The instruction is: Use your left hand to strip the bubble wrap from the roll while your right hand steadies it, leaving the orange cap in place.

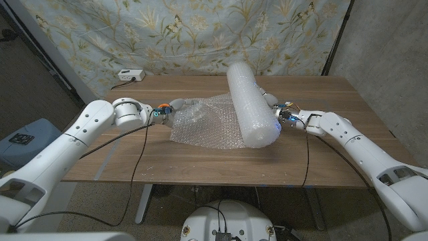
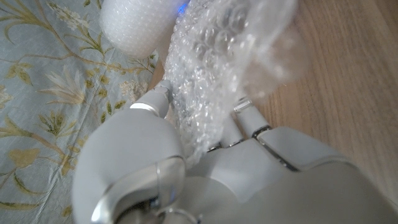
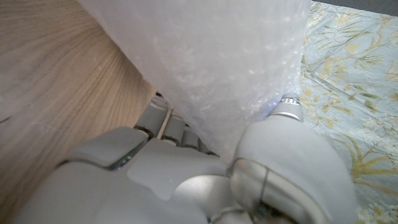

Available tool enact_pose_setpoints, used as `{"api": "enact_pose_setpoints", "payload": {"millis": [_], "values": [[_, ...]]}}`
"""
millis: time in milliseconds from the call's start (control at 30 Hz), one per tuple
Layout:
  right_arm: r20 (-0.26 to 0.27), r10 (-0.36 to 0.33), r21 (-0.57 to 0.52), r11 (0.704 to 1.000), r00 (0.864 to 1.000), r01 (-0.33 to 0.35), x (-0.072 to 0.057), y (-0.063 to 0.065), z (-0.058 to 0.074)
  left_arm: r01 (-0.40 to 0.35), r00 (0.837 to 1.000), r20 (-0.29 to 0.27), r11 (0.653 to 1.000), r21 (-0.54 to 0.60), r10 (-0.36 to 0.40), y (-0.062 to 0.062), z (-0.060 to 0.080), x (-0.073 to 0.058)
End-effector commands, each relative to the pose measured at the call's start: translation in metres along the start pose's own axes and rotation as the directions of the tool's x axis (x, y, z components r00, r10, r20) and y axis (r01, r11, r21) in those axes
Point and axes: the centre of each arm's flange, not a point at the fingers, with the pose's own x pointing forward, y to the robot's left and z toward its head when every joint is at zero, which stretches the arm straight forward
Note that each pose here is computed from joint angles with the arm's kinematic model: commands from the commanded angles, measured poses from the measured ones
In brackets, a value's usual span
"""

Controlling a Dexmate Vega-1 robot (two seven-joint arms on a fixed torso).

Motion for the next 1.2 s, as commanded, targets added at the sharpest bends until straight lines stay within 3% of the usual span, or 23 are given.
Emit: {"api": "enact_pose_setpoints", "payload": {"millis": [33, 633, 1200], "values": [[0.009, 0.001, 0.008, 1.0, 1.0, -0.001, 0.0, -0.002, 0.0, -0.021, 1.0, -0.003, 1.0, 0.0, 0.021, 0.006, 0.002, -0.007], [0.024, 0.024, -0.01, 1.0, 0.999, -0.024, 0.002, -0.004, 0.005, -0.061, 0.998, 0.021, 0.998, 0.016, 0.061, 0.012, 0.008, -0.023], [-0.01, 0.012, 0.022, 1.0, 1.0, -0.011, -0.004, -0.007, 0.001, -0.059, 0.998, 0.013, 0.998, -0.013, 0.059, 0.015, 0.002, -0.027]]}}
